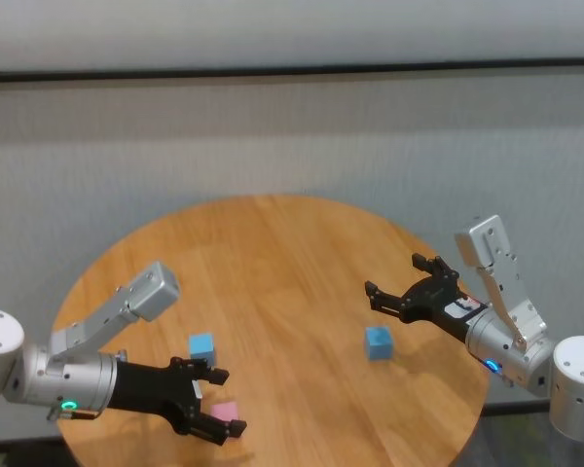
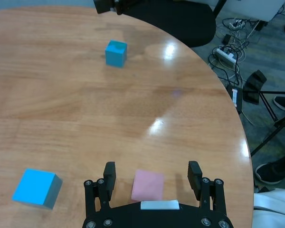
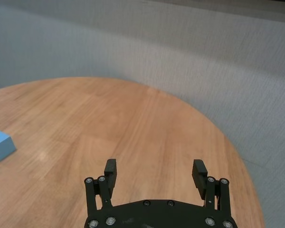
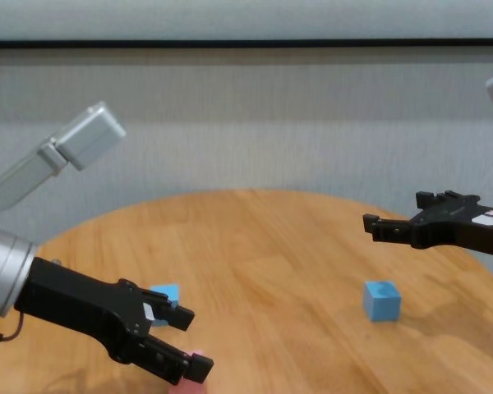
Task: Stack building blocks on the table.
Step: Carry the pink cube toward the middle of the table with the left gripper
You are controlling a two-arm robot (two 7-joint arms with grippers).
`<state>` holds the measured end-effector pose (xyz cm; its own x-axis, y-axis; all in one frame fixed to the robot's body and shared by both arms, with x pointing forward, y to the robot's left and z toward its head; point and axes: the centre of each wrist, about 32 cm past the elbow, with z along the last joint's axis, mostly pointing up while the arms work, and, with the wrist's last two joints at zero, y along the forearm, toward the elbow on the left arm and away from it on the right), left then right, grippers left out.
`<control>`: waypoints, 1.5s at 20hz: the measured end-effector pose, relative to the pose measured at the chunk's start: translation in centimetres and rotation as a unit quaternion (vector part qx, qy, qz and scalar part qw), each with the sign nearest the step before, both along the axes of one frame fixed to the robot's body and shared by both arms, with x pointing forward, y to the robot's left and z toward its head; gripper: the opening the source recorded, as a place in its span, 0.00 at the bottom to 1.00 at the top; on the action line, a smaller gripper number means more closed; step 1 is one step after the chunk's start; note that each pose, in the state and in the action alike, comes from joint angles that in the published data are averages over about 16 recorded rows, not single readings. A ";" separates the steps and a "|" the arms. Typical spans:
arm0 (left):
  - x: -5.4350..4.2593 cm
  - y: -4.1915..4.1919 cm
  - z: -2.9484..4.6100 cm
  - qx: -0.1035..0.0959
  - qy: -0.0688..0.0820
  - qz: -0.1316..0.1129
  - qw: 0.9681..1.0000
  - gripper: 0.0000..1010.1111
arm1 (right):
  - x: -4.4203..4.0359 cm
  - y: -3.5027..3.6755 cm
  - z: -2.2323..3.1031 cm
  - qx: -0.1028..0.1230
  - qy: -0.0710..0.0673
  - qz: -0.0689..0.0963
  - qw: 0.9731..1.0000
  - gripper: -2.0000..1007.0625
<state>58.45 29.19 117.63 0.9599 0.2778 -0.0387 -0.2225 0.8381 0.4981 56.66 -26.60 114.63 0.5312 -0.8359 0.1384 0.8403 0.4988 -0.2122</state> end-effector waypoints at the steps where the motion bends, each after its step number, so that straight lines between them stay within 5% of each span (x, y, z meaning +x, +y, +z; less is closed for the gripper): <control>1: 0.04 -0.02 -0.04 0.002 0.001 0.000 1.000 0.99 | 0.00 0.00 0.00 0.000 0.000 0.000 1.000 0.99; 30: 0.72 -0.64 -1.15 0.033 0.013 -0.004 0.999 0.99 | 0.00 0.00 0.00 0.000 0.000 0.000 1.000 0.99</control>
<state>59.17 28.55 116.48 0.9610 0.2728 -0.0452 -0.2023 0.8050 0.5577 56.66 -26.60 114.63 0.5312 -0.8359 0.1384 0.8403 0.4989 -0.2122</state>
